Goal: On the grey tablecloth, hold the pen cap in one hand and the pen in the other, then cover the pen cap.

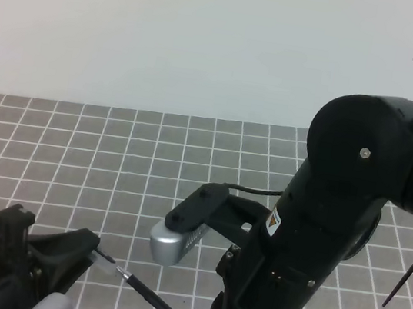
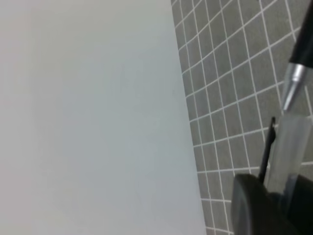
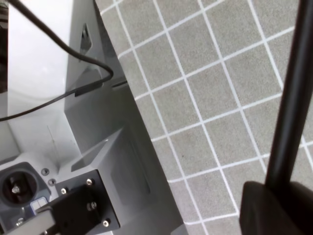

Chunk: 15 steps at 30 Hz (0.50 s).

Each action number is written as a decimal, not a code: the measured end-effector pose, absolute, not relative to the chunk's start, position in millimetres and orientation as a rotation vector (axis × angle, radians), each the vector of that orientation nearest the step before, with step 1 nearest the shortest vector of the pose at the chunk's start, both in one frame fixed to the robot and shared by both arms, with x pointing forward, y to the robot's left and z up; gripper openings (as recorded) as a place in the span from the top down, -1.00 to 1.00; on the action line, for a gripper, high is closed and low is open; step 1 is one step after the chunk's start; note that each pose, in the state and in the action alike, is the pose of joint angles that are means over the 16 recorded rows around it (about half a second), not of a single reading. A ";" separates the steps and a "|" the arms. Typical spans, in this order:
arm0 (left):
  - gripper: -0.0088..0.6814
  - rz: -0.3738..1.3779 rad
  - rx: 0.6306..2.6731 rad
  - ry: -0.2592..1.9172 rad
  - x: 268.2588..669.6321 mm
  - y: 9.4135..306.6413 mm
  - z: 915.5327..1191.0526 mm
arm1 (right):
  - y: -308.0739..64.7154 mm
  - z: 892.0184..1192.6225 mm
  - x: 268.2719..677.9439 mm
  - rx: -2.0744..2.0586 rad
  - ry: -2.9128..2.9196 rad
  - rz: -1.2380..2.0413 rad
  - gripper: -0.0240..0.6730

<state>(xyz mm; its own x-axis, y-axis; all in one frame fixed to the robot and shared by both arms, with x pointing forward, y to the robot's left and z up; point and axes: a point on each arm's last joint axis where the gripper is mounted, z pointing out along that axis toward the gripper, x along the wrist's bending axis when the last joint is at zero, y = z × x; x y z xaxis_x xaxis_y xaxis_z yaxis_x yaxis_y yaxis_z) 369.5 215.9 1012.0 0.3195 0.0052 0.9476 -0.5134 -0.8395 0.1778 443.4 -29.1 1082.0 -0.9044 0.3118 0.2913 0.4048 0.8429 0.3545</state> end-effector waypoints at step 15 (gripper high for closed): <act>0.73 1.595 2.108 -0.540 369.2 214.4 1014.2 | -28.1 1083.1 440.7 -0.521 -2.781 -0.615 0.79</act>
